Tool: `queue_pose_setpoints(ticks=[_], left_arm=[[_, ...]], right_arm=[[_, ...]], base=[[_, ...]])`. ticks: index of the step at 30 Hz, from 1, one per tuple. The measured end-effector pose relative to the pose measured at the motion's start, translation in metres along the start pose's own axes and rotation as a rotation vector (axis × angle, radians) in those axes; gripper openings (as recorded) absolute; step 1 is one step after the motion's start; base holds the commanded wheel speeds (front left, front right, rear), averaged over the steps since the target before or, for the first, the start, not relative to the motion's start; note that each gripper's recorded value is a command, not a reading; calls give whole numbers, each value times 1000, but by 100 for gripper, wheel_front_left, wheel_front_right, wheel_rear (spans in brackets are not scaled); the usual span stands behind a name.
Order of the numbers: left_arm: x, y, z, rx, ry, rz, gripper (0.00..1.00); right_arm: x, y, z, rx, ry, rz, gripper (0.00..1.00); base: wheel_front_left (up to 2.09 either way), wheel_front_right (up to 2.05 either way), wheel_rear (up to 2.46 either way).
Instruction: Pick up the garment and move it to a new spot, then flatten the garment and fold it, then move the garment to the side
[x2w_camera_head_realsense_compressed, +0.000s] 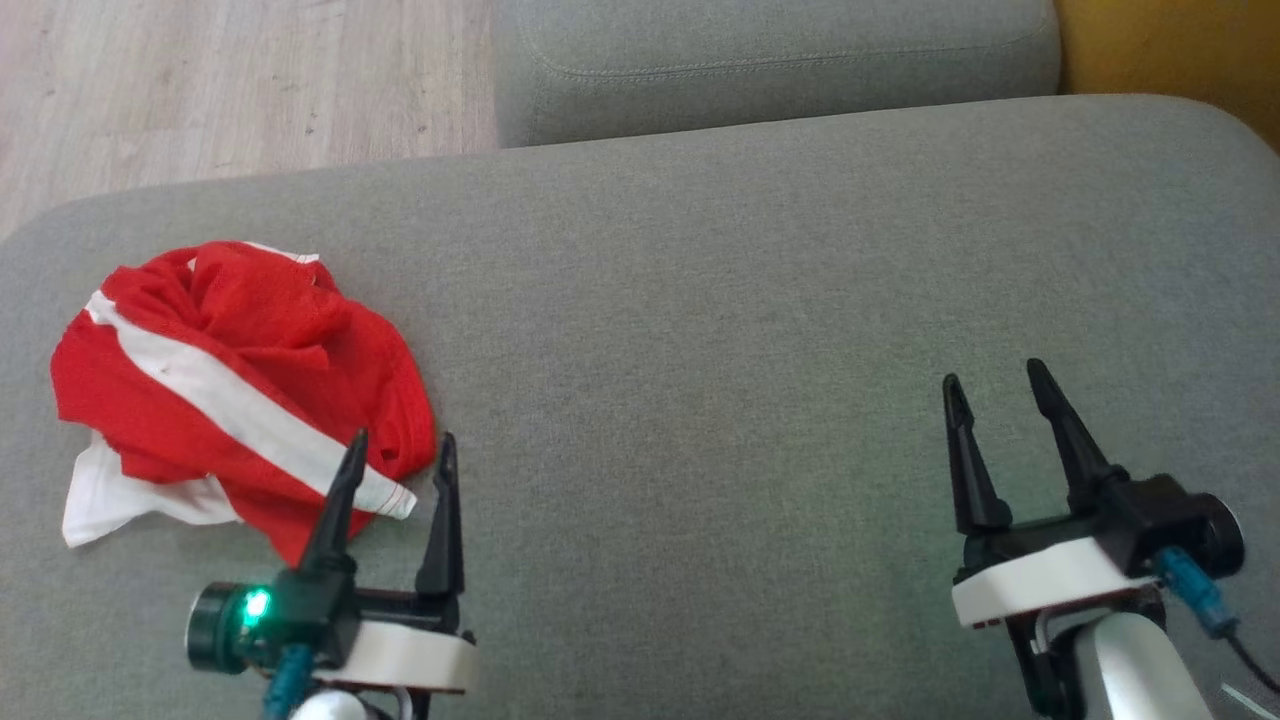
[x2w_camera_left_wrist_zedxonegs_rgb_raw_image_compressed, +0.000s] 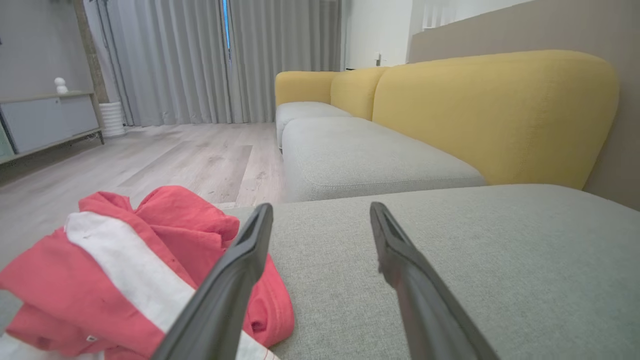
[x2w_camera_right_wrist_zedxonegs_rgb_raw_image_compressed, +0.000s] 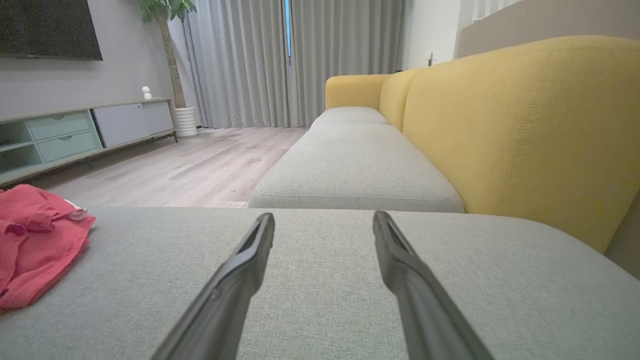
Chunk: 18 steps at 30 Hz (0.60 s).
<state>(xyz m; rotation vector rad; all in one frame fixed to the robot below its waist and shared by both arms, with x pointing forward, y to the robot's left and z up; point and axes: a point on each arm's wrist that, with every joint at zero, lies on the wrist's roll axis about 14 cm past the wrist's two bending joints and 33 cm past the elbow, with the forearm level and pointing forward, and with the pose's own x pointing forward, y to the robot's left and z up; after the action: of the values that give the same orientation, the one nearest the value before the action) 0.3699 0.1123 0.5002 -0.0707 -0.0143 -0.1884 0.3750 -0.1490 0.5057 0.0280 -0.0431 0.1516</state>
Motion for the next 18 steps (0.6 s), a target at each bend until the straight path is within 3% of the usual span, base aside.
queue_pose_setpoints(ticks=[7,18], left_arm=[[-3,-15,-8,136,5,-70,100],[4,-7,19,14,-96,-37,100]], right_arm=[[1,11,6,-76,-28,42,100],[2,7,13,36,-74,17,100]], base=[[0,0,0],[0,0,0]])
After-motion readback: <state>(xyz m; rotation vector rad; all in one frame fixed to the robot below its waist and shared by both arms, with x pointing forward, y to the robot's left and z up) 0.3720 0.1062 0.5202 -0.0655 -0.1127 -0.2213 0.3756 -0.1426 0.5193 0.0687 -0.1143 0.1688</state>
